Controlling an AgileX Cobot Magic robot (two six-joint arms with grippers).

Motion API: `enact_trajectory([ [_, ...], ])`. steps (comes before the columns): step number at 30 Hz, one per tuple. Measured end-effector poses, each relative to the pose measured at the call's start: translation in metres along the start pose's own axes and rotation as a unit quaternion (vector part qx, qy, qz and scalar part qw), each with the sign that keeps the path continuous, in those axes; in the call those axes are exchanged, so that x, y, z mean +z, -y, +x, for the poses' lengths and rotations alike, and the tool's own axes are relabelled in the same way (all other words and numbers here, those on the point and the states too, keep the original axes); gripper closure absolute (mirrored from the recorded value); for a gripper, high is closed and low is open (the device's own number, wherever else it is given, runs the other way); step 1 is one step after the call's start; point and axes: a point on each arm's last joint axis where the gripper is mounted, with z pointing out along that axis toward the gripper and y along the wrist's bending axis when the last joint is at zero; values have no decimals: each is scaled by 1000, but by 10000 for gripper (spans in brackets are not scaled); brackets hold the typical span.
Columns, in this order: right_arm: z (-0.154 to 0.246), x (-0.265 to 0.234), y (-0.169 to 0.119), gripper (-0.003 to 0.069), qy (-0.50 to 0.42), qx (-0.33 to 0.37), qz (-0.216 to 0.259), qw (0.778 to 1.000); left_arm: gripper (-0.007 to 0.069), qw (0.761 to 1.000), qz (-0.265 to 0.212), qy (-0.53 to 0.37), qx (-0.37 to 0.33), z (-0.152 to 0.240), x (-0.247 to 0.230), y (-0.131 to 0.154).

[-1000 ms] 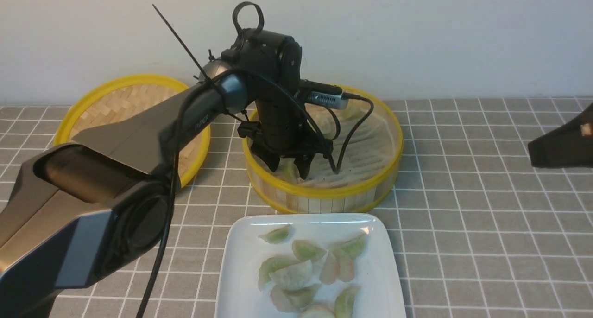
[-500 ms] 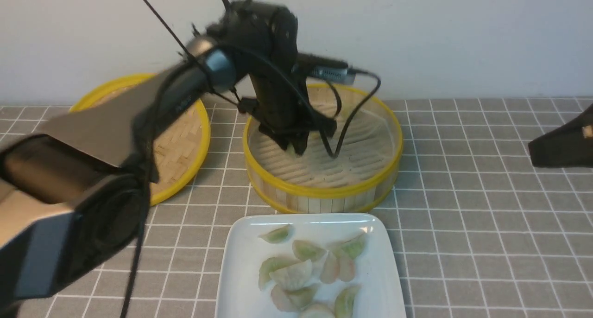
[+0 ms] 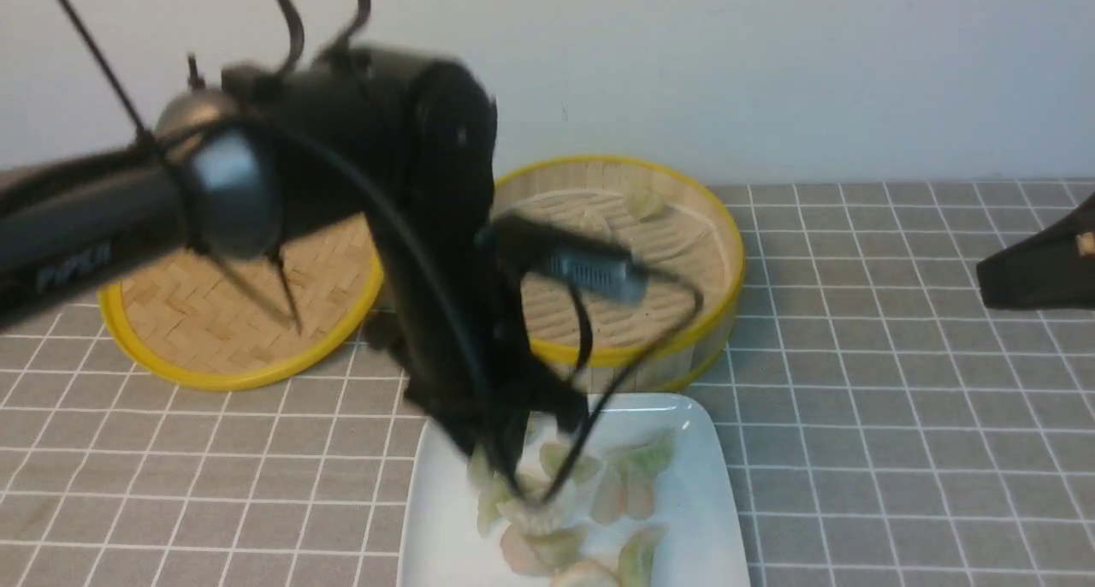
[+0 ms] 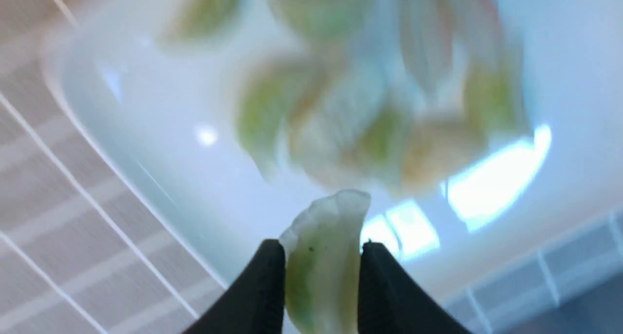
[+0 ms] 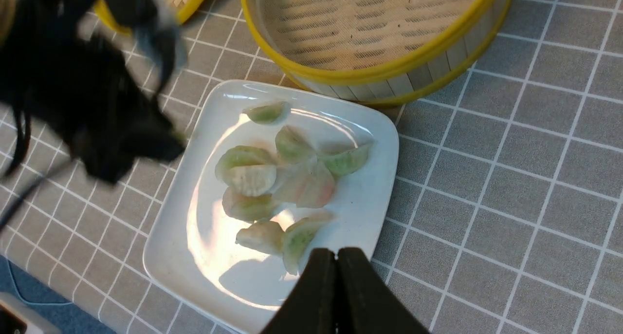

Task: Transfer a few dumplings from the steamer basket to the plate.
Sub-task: Use the left arm to put the dumpling into the plate, then use the right arm to grab a dumpling from inside the steamer

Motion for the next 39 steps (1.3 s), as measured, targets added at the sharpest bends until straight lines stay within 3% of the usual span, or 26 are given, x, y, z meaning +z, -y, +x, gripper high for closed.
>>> enact_trajectory([
  [4,0,0,0,670,0,-2,0,1000,452,999,1,-45,17,22,33,14],
  [10,0,0,0,670,0,-4,0,1000,447,998,-3,-58,18,17,57,15],
  [15,0,0,0,670,2,-5,1,1000,313,997,-6,-72,16,15,68,14],
  [19,-2,1,1,670,8,-5,3,1000,153,997,-7,-69,17,12,68,14],
  [22,-7,6,5,670,19,-2,8,1000,127,998,-8,-49,24,3,56,17],
  [25,-16,16,12,670,12,7,9,1000,213,998,-29,-35,42,-7,37,18],
  [29,-40,36,15,669,-3,-4,2,1000,503,995,-71,16,62,-12,4,14],
  [31,-55,48,13,670,-10,-17,-1,1000,570,994,-80,39,55,-9,-13,11],
  [34,-82,74,8,670,-24,-43,-6,999,621,993,-77,81,31,3,-46,1],
  [39,-133,142,15,669,-46,-78,10,996,630,987,-62,151,-7,38,-100,-14],
])
